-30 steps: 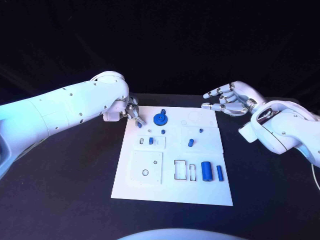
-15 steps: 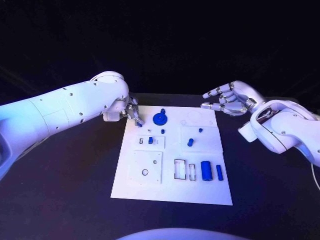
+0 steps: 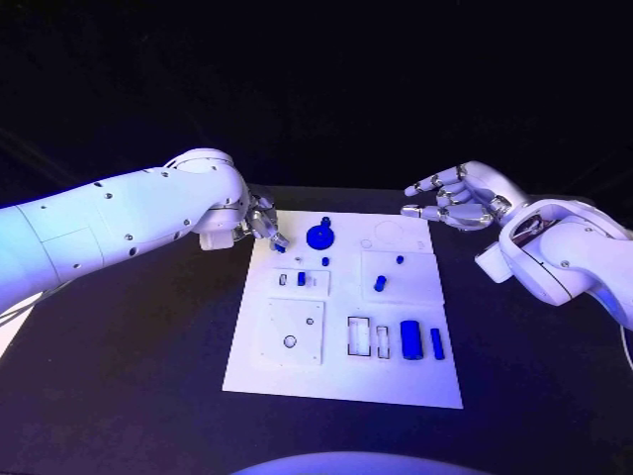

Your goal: Assemble the parts on the task board

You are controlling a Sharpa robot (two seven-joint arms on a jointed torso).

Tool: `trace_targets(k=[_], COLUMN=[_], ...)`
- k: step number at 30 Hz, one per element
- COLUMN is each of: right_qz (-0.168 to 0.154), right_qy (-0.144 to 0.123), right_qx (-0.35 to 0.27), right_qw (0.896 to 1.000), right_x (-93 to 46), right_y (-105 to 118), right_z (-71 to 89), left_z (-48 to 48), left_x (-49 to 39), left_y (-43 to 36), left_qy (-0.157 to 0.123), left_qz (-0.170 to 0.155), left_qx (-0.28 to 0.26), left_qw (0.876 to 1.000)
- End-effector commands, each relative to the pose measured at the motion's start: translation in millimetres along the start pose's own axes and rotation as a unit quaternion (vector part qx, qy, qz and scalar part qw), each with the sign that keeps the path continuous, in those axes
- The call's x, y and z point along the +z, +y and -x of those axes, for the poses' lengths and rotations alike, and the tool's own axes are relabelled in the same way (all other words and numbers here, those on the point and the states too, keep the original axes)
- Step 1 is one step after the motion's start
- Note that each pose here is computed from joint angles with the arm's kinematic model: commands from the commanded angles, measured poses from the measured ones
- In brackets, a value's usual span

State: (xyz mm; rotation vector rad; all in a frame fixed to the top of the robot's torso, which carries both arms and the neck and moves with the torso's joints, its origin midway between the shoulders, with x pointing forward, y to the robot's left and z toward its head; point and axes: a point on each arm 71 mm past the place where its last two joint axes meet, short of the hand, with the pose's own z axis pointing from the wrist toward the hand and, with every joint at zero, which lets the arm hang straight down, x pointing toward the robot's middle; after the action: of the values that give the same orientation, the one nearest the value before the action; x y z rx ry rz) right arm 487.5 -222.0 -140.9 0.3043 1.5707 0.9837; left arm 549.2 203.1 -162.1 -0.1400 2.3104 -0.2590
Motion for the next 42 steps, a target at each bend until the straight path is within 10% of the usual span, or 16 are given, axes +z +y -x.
trace_targets(k=[1,21,42], right_qz=[-0.002,-0.004,-0.003], right_qy=[0.007,0.005,0.006], right_qx=[-0.001,-0.001,0.000], right_qw=[1.000,1.000,1.000], right_x=[-0.3,0.3,0.5], right_y=[-0.6,-2.7,-2.4], right_z=[-0.7,-0.1,-0.8], left_z=[1.3,-52.4,-61.7], left_x=[-7.8,-17.5,-10.3], left_y=[-3.4,-1.9,3.9], left_qy=[-0.042,-0.074,-0.025], left_qz=[-0.025,-0.068,-0.041], left_qx=[-0.032,-0.007,0.032], left_qw=[0.998,0.995,0.998])
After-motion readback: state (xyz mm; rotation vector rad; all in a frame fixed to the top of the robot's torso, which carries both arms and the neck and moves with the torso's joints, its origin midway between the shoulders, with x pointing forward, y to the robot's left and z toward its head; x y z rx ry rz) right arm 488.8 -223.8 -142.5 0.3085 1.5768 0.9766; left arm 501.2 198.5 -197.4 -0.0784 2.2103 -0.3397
